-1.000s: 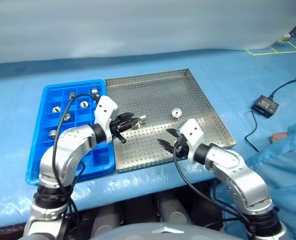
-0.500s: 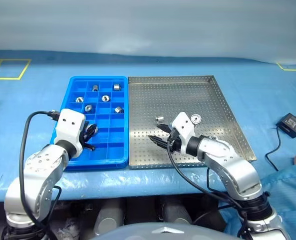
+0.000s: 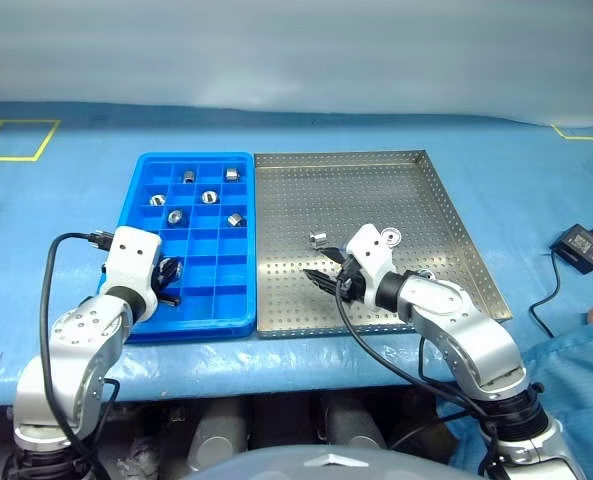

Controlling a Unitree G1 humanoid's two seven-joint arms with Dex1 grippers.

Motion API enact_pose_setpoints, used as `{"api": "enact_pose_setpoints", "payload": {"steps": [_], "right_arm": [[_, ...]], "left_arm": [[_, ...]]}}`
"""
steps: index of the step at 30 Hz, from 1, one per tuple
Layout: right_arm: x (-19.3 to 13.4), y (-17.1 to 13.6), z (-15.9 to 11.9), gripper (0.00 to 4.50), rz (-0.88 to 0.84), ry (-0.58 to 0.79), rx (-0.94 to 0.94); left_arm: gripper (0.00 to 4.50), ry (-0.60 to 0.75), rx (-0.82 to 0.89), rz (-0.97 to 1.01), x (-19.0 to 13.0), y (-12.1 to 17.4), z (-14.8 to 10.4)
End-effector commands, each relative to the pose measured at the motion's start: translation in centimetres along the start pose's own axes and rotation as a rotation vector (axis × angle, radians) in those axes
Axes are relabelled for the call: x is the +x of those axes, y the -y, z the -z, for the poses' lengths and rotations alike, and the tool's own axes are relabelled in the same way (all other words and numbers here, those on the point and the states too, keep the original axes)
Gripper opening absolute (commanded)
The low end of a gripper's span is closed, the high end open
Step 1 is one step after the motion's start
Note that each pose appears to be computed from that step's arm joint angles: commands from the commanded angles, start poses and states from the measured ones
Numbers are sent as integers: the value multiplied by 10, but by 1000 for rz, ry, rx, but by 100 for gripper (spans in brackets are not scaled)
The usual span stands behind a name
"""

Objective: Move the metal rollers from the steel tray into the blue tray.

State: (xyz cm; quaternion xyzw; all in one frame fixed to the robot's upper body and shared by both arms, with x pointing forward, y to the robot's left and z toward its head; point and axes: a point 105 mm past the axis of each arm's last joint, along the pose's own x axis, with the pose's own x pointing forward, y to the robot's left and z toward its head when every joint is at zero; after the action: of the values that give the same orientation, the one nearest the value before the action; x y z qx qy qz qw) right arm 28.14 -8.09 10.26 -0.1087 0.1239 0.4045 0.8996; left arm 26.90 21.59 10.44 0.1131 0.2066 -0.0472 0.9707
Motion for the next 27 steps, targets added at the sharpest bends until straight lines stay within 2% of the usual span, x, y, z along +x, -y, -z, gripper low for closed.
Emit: {"api": "enact_pose_setpoints", "payload": {"steps": [1, 4, 6, 9, 11, 15, 18, 22, 27], "right_arm": [[-4, 2, -9, 269, 19, 26, -34], [-4, 3, -9, 269, 28, 25, -37], [-4, 6, -10, 269, 44, 28, -45], [-1, 14, -14, 269, 84, 45, -50], [8, 26, -15, 269, 135, 50, -45], [26, 53, -12, 269, 268, 29, -43], [42, 67, -11, 269, 324, 32, 8], [61, 69, -8, 269, 319, 38, 93], [69, 66, 0, 269, 325, -7, 121]], "left_arm": [[177, 49, 20, -23, -1, -5, -11], [272, 60, 17, -71, -1, -12, -13], [331, 138, -27, -55, -1, -9, -28], [331, 340, -144, 123, -6, 18, -63], [331, 416, -143, 300, -15, 45, -75], [331, 359, -61, 350, -8, 56, -63], [331, 342, -61, 366, -5, 59, -58], [331, 303, -54, 355, -2, 59, -47], [331, 284, -58, 318, -3, 52, -41]]}}
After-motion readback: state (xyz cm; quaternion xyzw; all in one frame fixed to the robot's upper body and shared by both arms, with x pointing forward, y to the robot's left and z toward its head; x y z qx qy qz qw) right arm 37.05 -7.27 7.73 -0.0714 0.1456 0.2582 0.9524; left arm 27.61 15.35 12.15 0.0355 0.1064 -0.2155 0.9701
